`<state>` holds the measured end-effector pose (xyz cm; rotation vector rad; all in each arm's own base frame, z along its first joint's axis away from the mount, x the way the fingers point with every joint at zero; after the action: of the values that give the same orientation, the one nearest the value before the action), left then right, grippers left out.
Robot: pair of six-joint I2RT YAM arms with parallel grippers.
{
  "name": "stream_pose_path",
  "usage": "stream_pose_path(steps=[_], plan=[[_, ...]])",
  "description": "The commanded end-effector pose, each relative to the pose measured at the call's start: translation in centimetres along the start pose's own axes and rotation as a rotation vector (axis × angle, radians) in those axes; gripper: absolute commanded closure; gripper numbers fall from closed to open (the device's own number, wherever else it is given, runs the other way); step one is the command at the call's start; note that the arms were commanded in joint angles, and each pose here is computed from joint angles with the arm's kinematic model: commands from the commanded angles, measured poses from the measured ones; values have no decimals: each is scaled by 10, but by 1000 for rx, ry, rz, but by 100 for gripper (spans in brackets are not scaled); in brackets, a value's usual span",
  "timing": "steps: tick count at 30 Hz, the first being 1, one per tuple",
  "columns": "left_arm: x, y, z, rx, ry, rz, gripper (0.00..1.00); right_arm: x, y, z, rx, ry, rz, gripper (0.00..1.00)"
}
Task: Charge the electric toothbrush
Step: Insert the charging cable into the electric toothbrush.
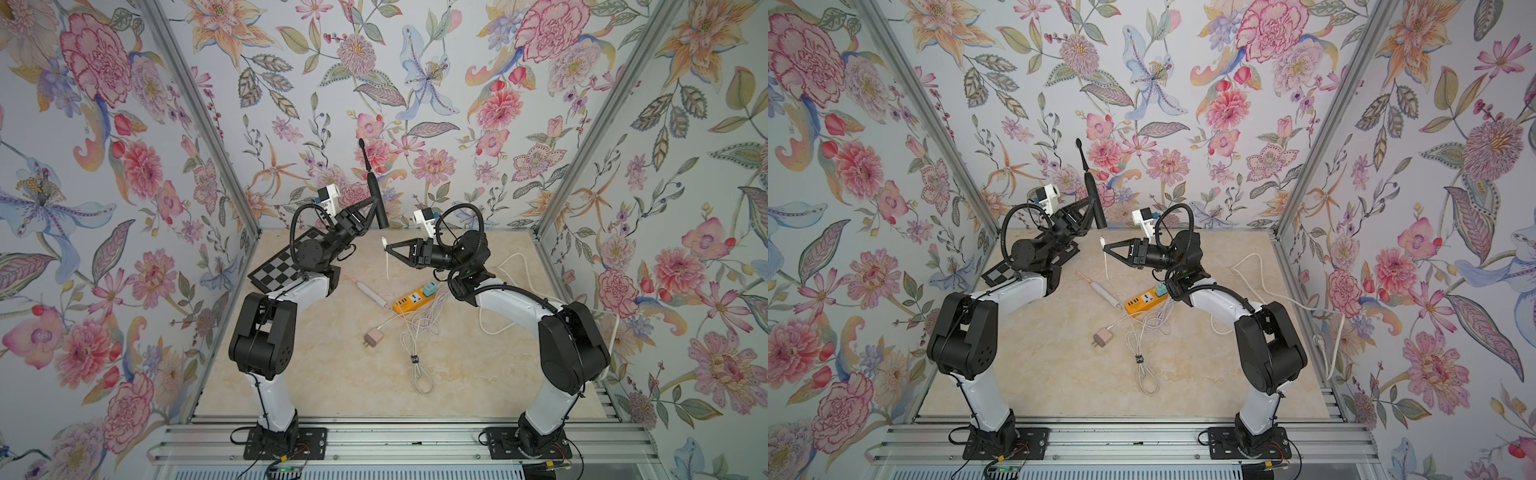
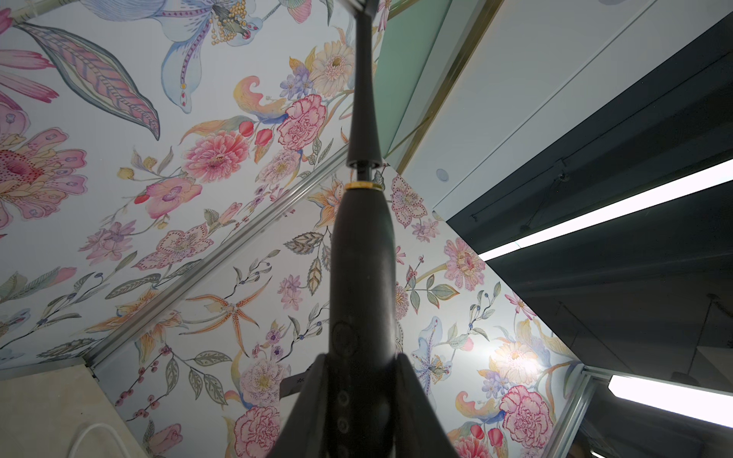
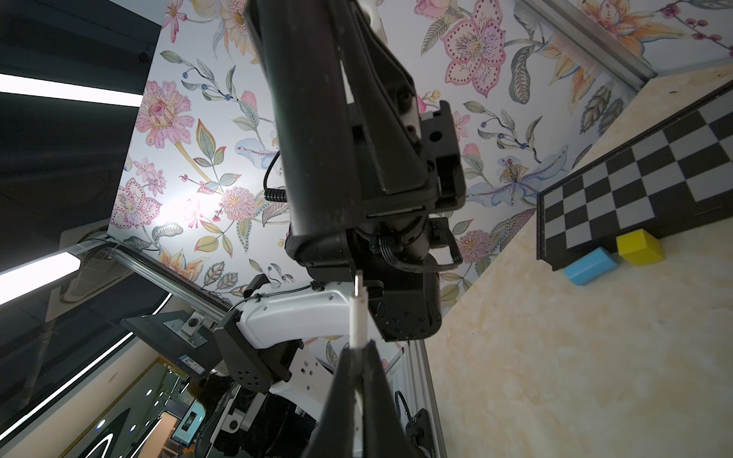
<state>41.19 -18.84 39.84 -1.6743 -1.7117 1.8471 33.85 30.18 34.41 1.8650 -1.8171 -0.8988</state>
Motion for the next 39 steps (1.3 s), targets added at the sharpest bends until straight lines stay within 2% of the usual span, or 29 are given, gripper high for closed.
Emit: stream_pose_path(steps=[1,10,32,39], plan=[[-4,-13,-7,-28,-6,63,100,5,20,-29,78,-64,-32,100],[-6,-7,-18,1,-37,86,100,0,11,-49,74,-99,-46,100],[1,10,-28,119,-84,119,100,-7,-13,-36,26,-82,-52,100],[8,10,-20,125,-77,127,100,-12,-9,-47,42,-90,-69,100]])
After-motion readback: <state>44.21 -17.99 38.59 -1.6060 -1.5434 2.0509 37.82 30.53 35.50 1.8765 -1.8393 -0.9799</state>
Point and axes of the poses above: each gripper's point midway between its finger pads, its own x axis back along the fingers, its own y axis along the line the jaws close on, z = x × y, the point moved 6 cm from there along x, back along the fingers, and after that the axes turned 14 degrees about x, right-handed, at the moved point
